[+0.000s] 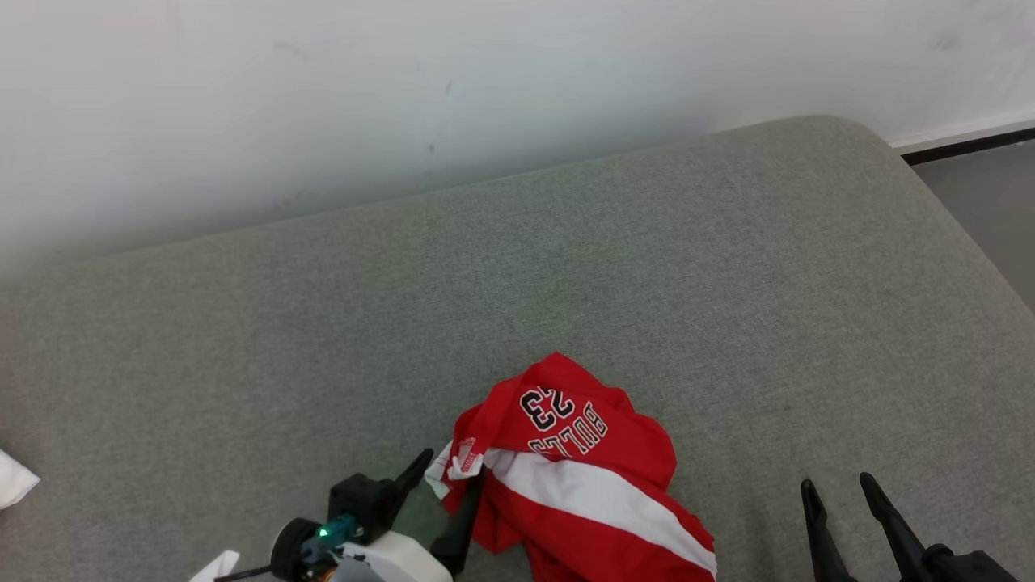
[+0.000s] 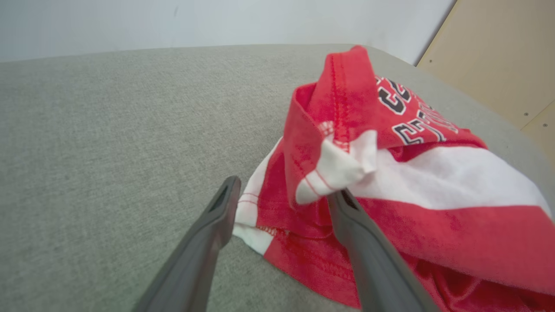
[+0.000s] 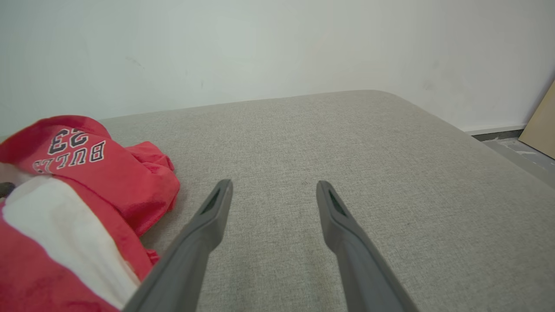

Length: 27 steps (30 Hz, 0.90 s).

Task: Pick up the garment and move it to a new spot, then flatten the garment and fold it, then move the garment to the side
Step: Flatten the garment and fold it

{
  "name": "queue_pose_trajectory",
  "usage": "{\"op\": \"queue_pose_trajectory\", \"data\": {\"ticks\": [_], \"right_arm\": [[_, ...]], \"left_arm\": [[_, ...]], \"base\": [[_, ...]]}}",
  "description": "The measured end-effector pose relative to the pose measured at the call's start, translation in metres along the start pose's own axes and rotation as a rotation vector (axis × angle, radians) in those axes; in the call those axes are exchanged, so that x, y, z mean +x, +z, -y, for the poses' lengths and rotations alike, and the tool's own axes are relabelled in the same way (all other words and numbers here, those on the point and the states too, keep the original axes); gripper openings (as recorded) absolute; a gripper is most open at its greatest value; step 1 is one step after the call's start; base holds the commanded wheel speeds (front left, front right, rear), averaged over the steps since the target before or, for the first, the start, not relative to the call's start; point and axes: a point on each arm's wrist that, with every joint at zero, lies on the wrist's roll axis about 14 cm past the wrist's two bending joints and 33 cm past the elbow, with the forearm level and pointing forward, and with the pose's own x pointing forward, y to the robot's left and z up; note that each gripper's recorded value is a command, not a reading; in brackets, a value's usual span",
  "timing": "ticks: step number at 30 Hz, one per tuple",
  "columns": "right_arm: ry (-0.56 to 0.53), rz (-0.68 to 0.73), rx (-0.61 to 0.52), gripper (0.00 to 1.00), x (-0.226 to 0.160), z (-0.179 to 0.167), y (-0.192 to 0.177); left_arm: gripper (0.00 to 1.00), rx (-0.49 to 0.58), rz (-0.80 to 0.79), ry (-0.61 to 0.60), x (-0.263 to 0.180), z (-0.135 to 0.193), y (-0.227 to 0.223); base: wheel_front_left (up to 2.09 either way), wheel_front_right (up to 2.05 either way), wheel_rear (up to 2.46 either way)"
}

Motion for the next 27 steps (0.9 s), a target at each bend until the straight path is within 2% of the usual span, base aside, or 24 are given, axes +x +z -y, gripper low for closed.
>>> {"op": "queue_pose_trajectory", "data": {"ticks": [3,4,5,6,11,16,19,27], "right_arm": [[-0.01,-0.004,0.0,1.0,-0.001,0.003,-0.001],[-0.012,-0.005,0.0,1.0,-0.001,0.003,-0.001],[-0.013,-0.005,0.001,1.0,-0.001,0.003,-0.001],[-0.014,-0.005,0.001,1.0,-0.001,0.003,-0.001],[-0.016,0.0,0.003,1.0,-0.001,0.004,0.0],[-0.003,0.004,0.005,1.0,0.002,0.0,0.001],[0.013,0.011,0.008,1.0,0.003,-0.005,0.003],[0.046,0.027,0.013,1.0,0.001,-0.014,0.006]], "left_arm": [[1.0,-0.005,0.009,-0.011,0.007,0.002,0.003],[0.68,-0.009,0.012,-0.013,0.009,0.002,0.004],[0.05,-0.011,0.017,-0.015,0.011,0.002,0.006],[0.0,-0.016,0.026,-0.016,0.012,0.003,0.009],[0.0,-0.119,0.067,-0.009,0.015,0.005,0.022],[0.0,-0.217,0.16,-0.027,0.019,0.004,0.068],[0.0,-0.201,0.221,-0.034,0.015,-0.009,0.106],[0.0,-0.071,0.321,-0.043,-0.007,-0.032,0.202]], "base": [[0.0,0.0,0.0],[0.0,0.0,0.0],[0.0,0.0,0.0],[0.0,0.0,0.0],[0.0,0.0,0.0],[0.0,0.0,0.0],[0.0,0.0,0.0],[0.0,0.0,0.0]]}}
